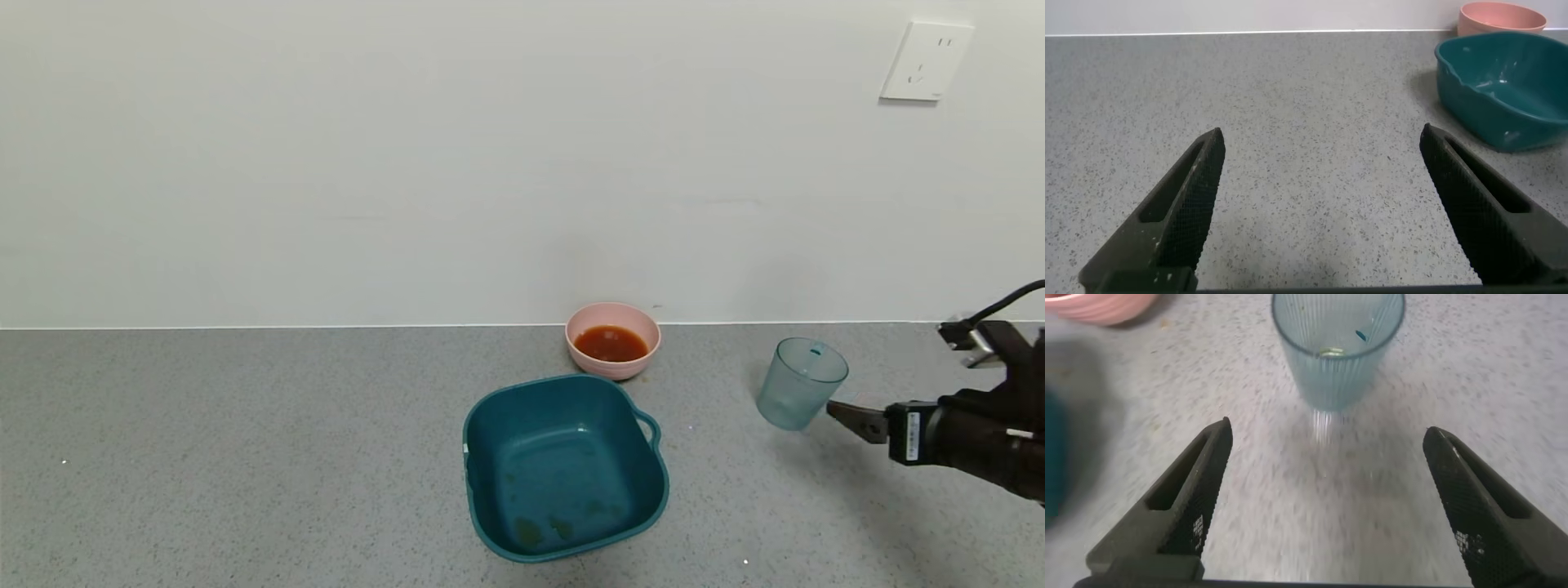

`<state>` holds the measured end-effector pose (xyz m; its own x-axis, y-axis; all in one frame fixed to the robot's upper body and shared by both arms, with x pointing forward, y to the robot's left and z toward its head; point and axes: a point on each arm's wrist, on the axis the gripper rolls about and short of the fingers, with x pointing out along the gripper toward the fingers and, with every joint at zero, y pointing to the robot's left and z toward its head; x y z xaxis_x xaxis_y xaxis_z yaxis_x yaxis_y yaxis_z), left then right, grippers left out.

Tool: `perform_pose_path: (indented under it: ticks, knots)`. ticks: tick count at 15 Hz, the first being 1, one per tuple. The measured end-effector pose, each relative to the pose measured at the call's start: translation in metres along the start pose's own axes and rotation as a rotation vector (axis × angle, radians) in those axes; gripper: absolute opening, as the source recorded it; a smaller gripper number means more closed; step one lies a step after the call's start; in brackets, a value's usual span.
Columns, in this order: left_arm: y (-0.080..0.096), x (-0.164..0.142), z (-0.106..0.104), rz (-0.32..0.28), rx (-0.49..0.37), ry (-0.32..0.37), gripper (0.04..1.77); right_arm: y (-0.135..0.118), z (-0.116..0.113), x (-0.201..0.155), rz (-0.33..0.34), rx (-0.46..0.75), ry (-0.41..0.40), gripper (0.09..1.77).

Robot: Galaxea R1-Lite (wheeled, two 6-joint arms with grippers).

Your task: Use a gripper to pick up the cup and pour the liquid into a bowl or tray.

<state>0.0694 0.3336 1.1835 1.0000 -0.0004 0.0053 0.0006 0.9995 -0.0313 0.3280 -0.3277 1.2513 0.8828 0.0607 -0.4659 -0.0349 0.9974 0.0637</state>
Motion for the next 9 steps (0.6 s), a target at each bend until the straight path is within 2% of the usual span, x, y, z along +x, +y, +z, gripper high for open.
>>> perform_pose_path:
  ticks: [3,5,9]
  knots:
    - [0.0,0.0,0.0,0.0,0.0,0.0,1.72,0.002,0.002,-0.057,0.006,-0.005,-0.002,1.69]
    - [0.0,0.0,0.0,0.0,0.0,0.0,1.72,0.003,0.0,-0.098,0.006,-0.008,-0.042,1.7]
    - [0.0,0.0,0.0,0.0,0.0,0.0,1.72,0.003,-0.023,-0.178,-0.035,-0.004,-0.137,1.7]
